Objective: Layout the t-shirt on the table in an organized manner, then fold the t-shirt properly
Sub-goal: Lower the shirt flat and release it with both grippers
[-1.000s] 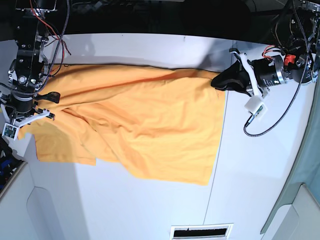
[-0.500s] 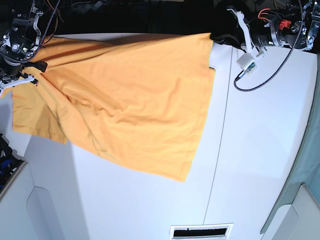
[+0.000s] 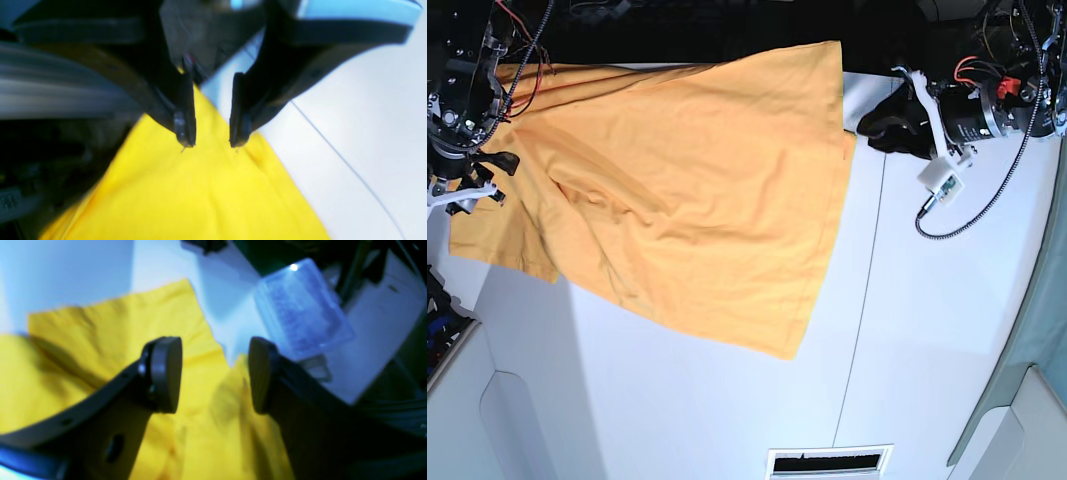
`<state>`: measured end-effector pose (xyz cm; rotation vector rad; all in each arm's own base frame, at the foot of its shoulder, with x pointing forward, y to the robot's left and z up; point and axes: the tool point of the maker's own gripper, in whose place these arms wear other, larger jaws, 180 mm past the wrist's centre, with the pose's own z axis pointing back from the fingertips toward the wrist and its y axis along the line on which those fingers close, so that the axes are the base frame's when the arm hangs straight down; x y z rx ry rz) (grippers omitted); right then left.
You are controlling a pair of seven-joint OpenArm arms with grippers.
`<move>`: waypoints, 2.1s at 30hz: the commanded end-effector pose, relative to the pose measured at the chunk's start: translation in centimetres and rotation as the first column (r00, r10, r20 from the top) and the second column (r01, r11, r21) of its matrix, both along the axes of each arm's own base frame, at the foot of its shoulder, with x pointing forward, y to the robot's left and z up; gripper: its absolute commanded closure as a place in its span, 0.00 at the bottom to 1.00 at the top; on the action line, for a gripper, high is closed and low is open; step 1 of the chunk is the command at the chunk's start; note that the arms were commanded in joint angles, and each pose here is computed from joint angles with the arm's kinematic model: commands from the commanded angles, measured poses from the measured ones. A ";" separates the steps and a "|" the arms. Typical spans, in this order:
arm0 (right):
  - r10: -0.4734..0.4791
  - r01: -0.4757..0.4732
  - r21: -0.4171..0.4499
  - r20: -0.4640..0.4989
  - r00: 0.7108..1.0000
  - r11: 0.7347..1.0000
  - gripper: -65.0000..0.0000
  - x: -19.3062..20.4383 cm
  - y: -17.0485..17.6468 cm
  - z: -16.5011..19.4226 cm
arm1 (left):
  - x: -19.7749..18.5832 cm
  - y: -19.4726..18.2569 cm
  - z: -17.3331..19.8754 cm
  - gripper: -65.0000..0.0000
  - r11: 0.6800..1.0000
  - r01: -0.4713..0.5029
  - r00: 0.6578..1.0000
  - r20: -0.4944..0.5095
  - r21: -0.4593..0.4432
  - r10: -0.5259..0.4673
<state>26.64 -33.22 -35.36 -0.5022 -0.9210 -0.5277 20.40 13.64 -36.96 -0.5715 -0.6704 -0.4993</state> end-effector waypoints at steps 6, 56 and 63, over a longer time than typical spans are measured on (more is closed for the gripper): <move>0.061 -0.060 -0.009 0.073 0.995 0.998 0.52 5.3 -0.5 1.0 | 5.7 0.4 2.7 0.51 0.998 -0.063 0.971 0.231 0.011 0.059; 0.259 -0.281 0.445 0.111 0.960 0.851 1.00 7.1 -1.2 -10.0 | 19.6 0.1 -8.3 1.00 0.936 -0.319 0.945 0.125 0.149 0.302; 0.296 -0.355 0.347 0.212 0.931 0.868 1.00 11.6 -1.5 -4.7 | 22.0 4.3 -5.5 1.00 0.917 -0.366 0.915 0.240 0.159 0.324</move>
